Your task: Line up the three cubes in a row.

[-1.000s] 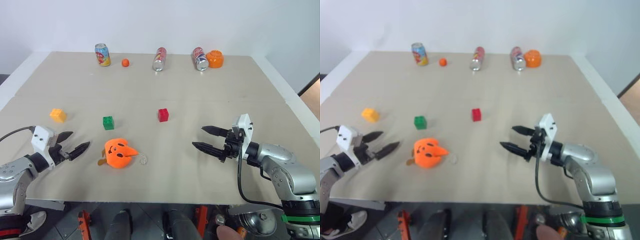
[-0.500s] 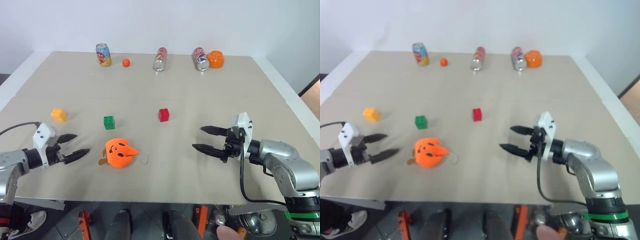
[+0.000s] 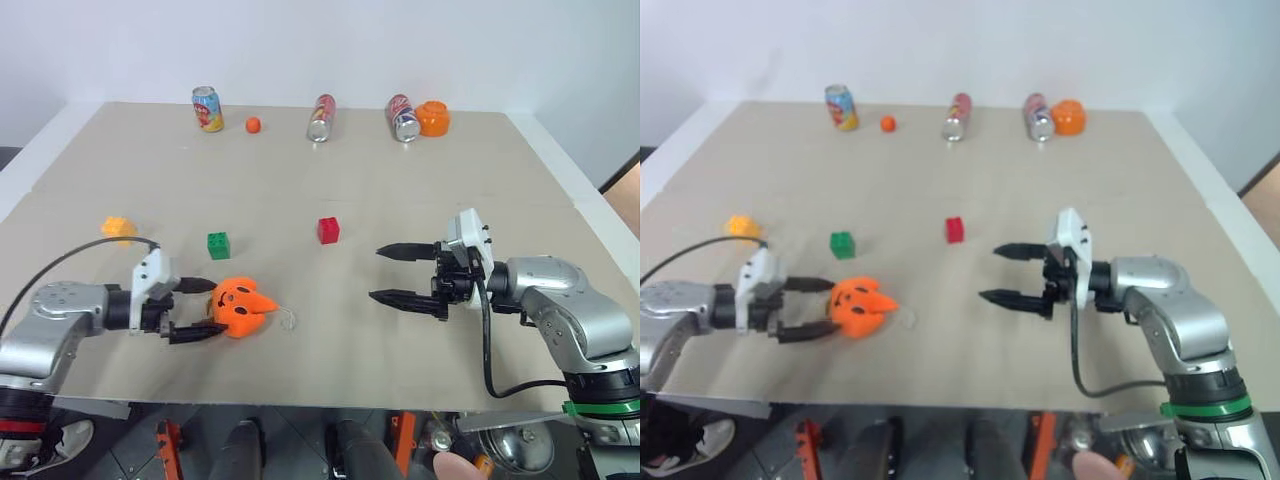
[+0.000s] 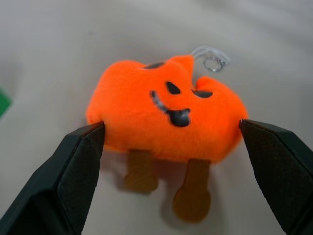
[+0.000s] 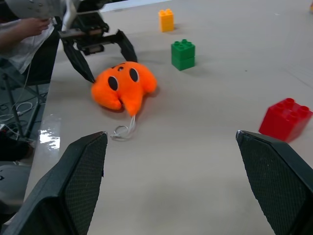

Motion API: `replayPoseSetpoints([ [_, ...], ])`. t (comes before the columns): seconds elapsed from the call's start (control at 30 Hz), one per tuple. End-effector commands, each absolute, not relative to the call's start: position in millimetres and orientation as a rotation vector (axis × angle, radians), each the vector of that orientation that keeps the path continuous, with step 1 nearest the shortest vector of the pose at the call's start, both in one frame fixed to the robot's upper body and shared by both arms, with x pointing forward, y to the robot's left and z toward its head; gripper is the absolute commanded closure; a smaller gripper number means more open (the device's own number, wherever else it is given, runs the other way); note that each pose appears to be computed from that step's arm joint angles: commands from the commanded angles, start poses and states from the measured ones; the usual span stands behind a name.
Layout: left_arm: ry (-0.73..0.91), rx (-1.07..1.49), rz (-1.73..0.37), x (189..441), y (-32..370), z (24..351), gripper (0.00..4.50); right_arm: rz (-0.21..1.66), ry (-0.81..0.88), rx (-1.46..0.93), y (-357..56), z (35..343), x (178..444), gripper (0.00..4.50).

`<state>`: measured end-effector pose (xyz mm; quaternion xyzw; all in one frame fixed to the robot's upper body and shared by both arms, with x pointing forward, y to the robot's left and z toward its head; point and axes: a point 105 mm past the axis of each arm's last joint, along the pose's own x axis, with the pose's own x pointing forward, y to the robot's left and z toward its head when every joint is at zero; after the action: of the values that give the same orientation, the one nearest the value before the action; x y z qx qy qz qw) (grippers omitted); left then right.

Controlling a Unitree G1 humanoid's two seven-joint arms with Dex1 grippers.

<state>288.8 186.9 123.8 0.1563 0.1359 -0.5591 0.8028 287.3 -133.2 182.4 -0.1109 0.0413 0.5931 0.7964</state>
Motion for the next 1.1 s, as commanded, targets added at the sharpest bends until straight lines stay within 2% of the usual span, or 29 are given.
replayPoseSetpoints([
  [0.03,0.282,0.343,-1.226,296.6,172.6,120.9,0.02,1.288,0.027,-0.284,-127.2,192.9,283.4,0.15],
  [0.1,0.289,0.354,-1.239,299.3,168.0,116.2,0.02,1.280,0.021,-0.283,-127.1,192.8,283.4,0.15],
  [0.13,0.295,0.369,-1.238,301.0,167.4,112.9,0.26,1.276,0.019,-0.283,-127.4,192.8,283.3,0.15],
  [0.27,0.347,0.408,-1.243,300.8,171.6,98.9,1.52,1.250,0.008,-0.281,-130.5,193.6,282.9,0.15],
  [0.57,0.367,0.450,-1.217,301.0,173.7,88.8,4.42,1.248,0.007,-0.267,-129.3,190.7,282.2,0.15],
  [0.73,0.333,0.414,-1.160,302.3,174.1,91.2,4.49,1.258,0.007,-0.260,-127.5,189.9,283.8,0.15],
  [0.87,0.248,0.293,-1.035,305.2,187.6,115.9,4.49,1.269,0.005,-0.257,-125.9,189.8,285.1,0.15],
  [0.97,0.150,0.130,-0.866,309.7,216.6,150.7,4.49,1.281,0.003,-0.244,-125.1,190.5,286.2,0.15],
  [1.1,0.042,-0.033,-0.505,323.0,293.6,190.1,4.49,1.329,0.000,-0.227,-120.4,192.2,287.4,0.15],
])
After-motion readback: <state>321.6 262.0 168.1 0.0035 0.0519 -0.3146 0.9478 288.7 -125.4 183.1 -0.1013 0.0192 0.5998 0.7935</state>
